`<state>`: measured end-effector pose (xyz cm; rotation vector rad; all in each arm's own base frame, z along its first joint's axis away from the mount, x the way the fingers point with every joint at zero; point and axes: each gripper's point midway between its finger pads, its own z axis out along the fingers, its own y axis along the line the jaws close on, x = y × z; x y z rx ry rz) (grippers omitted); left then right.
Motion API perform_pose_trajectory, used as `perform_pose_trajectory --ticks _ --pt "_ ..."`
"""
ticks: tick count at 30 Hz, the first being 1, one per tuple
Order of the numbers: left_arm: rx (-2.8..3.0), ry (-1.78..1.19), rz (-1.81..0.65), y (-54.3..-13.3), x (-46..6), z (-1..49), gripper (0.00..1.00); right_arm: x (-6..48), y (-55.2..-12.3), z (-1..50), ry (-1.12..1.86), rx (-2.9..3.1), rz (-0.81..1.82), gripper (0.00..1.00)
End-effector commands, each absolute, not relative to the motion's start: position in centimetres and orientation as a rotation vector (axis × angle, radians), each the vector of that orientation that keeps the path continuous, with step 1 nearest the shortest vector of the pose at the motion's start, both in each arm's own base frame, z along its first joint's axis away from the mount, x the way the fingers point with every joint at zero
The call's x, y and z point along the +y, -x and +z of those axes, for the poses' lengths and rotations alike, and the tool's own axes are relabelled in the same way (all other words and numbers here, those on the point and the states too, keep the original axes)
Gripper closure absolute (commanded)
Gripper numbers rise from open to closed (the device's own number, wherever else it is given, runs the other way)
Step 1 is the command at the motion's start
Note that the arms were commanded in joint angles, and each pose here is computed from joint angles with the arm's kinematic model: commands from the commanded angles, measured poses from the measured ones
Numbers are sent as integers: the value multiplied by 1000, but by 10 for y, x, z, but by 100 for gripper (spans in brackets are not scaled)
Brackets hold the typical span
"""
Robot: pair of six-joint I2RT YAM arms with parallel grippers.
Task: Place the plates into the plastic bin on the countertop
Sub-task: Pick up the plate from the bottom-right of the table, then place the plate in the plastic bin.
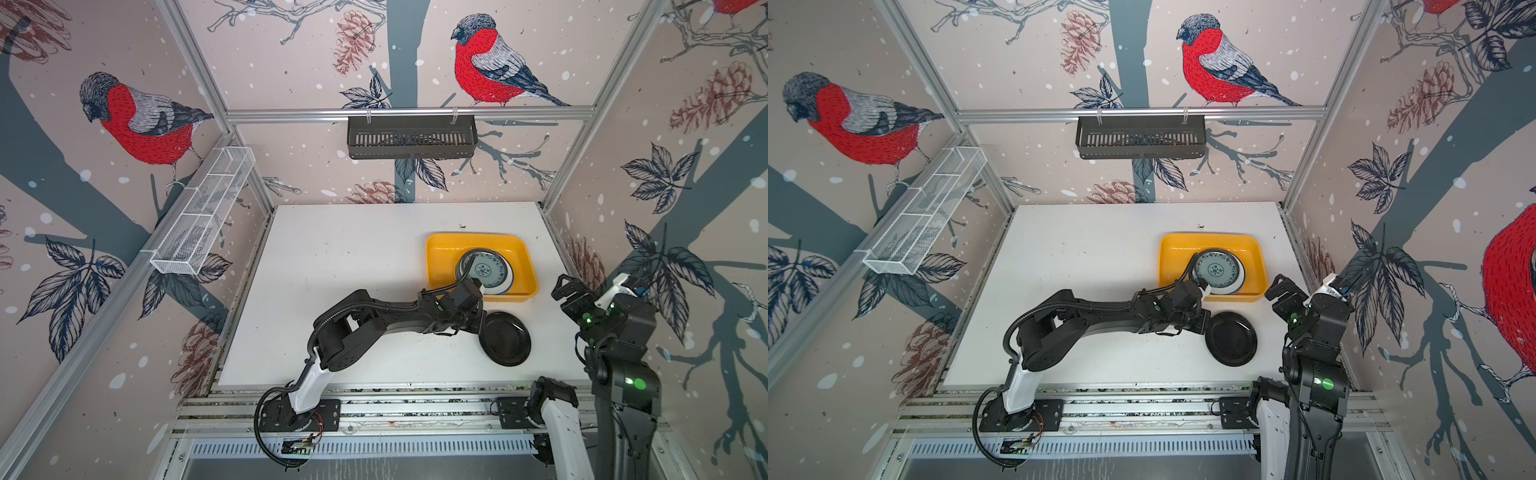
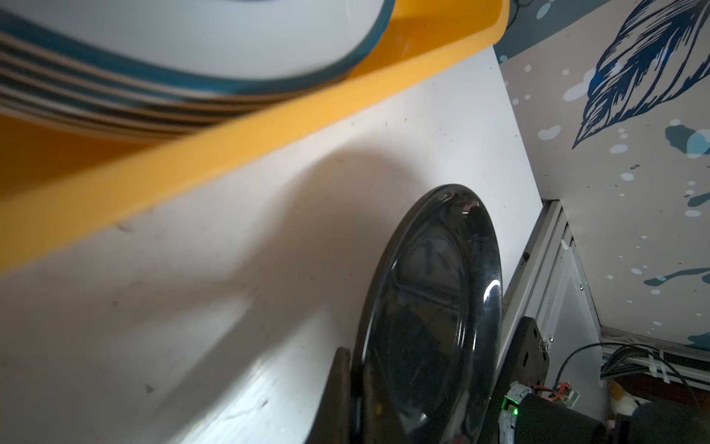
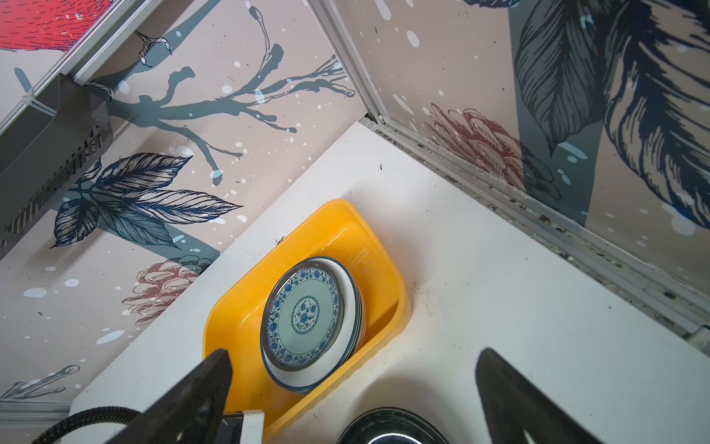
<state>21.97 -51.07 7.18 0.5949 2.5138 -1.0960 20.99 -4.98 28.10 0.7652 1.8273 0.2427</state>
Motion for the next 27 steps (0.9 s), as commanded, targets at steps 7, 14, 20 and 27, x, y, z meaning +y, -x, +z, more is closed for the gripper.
perform_pose_trajectory --ticks 7,14,20,27 --pt "2403 -565 -1050 -246 -503 107 100 -57 -218 301 -764 1765 224 0" --pt "2362 -570 -1011 -261 -494 124 100 -59 -222 300 -776 1757 229 0" --pt "2323 -566 -1020 -272 -487 142 100 -54 -228 298 -739 1761 261 0" --pt "2282 -558 -1023 -285 -480 160 100 -38 -240 308 -628 1742 359 0"
